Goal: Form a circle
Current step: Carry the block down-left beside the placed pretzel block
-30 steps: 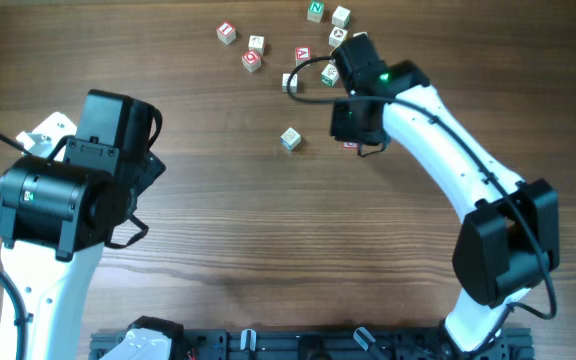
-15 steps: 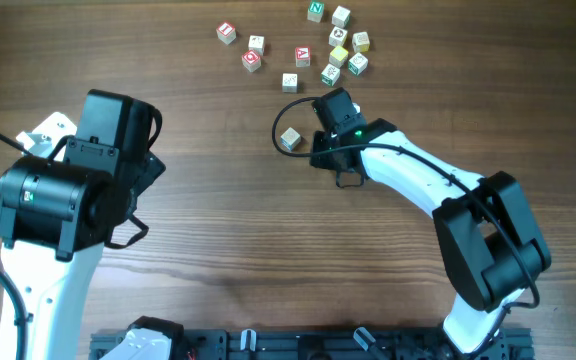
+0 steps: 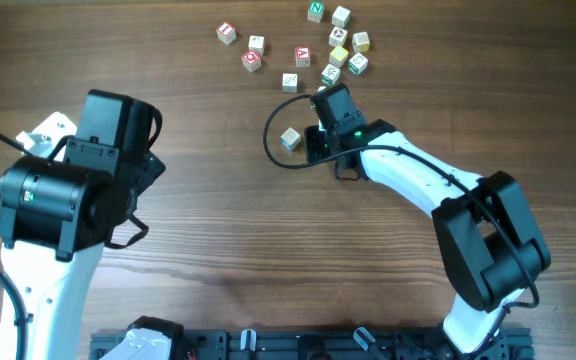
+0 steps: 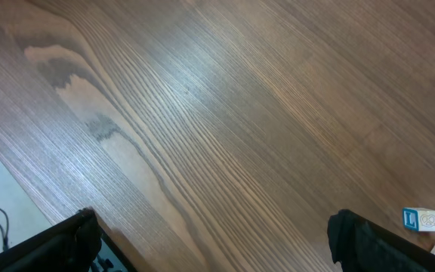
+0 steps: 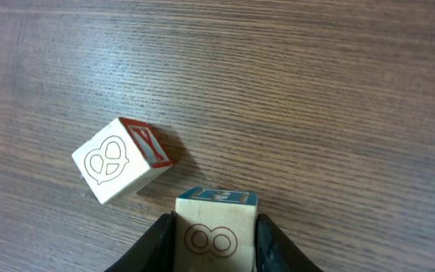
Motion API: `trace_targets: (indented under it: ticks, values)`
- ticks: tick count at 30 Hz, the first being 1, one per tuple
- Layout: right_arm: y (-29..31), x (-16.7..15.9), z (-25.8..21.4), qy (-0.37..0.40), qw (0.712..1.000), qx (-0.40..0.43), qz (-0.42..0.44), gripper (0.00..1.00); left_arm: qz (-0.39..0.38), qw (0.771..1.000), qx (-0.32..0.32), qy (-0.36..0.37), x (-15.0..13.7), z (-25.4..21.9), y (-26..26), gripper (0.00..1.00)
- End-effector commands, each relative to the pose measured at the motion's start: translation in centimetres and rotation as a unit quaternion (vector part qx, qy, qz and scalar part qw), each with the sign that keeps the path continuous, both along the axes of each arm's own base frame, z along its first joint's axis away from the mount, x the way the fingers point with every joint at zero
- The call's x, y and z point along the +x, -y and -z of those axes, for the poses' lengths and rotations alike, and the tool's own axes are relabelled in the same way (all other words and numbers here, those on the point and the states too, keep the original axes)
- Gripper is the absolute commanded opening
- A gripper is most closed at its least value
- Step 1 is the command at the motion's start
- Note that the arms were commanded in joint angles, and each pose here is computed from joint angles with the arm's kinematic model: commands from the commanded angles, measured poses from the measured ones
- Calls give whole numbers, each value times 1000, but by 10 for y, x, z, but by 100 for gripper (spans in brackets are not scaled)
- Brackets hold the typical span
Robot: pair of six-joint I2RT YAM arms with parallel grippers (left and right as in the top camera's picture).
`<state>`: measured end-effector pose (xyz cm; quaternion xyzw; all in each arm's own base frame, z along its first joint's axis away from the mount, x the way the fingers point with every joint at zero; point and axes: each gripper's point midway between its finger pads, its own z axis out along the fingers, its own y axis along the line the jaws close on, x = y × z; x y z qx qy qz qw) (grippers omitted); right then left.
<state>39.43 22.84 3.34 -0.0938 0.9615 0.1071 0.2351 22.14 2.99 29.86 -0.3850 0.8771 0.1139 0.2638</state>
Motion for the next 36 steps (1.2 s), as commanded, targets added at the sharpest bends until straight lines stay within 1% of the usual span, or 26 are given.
trace_targets:
  ticks: [1, 4, 8, 11, 15, 16, 17, 18, 19, 20, 21, 22, 23, 24, 26, 27, 29, 34, 36]
  values:
    - [-3, -3, 6, 10, 998, -29, -58, 36, -4, 1000, 1, 4, -1, -2, -2, 100]
    - [-3, -1, 5, 18, 996, -35, -75, 41, -4, 1000, 1, 4, -1, -2, -2, 100]
    - [-5, 1, 3, 28, 995, -38, -86, 41, -4, 1000, 1, 4, -1, -2, -2, 100]
    - [-7, 4, 1, 36, 995, -35, -87, 42, -4, 1000, 1, 4, -1, -2, -2, 100]
    - [-13, -8, 4, 8, 994, -14, -106, 43, -4, 1000, 1, 4, -1, -2, -2, 100]
    - [-13, -12, 6, -1, 994, -15, -109, 45, -4, 1000, 1, 4, -1, -2, -2, 100]
    - [-11, -15, 8, -8, 994, -19, -109, 51, -4, 1000, 1, 4, -1, -2, -2, 100]
    - [-9, -19, 10, -17, 994, -23, -109, 59, -4, 1000, 1, 4, -1, -2, -2, 100]
    - [-7, -21, 8, -21, 994, -25, -109, 78, -4, 1000, 1, 4, -1, -2, -2, 100]
    - [-6, -22, 3, -26, 994, -24, -103, 93, -4, 1000, 1, 4, -1, -2, -2, 100]
    - [-5, -22, -6, -27, 995, -21, -94, 97, -4, 1000, 1, 4, -1, -2, -2, 100]
    - [-6, -20, -16, -20, 995, -17, -92, 99, -4, 1000, 1, 4, -1, -2, -2, 100]
    - [-7, -19, -27, -11, 996, -11, -88, 99, -4, 1000, 1, 4, -1, -2, -2, 100]
    - [-5, -22, -56, 9, 996, 1, -85, 98, -4, 1000, 1, 4, -1, -2, -2, 100]
    - [-1, -24, -56, 7, 997, -7, -83, 96, -4, 1000, 1, 4, -1, -2, -2, 100]
    - [4, -25, -51, 5, 997, -20, -77, 94, -4, 1000, 1, 4, -1, -2, -2, 100]
    - [15, -28, -31, -4, 997, -48, -66, 87, -4, 1000, 1, 4, -1, -2, -2, 100]
    - [15, -35, 3, -11, 997, -42, -70, 86, -4, 1000, 1, 4, -1, -2, -2, 100]
    - [17, -38, 15, -18, 996, -45, -70, 85, -4, 1000, 1, 4, -1, -2, -2, 100]
